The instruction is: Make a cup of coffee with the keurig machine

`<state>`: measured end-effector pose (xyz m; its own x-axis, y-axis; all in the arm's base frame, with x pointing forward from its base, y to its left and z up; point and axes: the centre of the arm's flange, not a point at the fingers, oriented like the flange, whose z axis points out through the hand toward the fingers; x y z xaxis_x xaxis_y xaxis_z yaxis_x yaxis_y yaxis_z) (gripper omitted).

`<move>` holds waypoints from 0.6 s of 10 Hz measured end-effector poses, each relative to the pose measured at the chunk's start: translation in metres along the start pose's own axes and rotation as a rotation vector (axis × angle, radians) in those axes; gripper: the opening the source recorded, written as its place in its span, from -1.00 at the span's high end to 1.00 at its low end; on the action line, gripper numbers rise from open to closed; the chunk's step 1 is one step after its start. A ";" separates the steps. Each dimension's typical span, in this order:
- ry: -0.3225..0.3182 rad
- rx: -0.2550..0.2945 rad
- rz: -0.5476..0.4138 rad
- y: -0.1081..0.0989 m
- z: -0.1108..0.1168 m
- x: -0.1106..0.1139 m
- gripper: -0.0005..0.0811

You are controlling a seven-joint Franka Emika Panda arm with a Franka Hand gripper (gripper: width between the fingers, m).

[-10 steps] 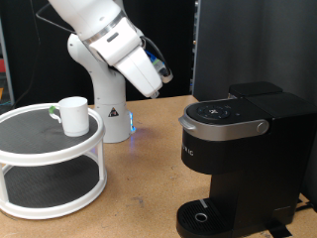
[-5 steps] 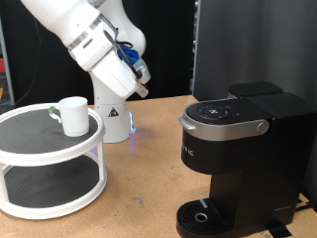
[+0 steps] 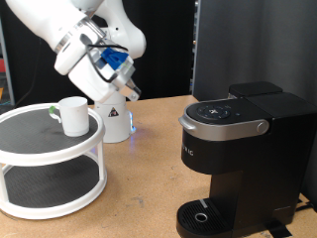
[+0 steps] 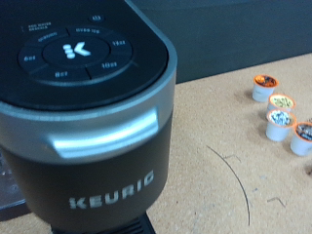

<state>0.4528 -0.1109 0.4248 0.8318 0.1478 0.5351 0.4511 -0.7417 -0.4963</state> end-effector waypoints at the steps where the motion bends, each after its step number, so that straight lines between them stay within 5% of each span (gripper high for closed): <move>1: 0.002 0.002 0.011 0.003 -0.004 -0.003 0.98; 6: -0.013 0.055 -0.005 0.018 -0.023 -0.025 0.98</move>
<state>0.4324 -0.1436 0.4182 0.8334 0.1601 0.5289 0.4720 -0.7040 -0.5307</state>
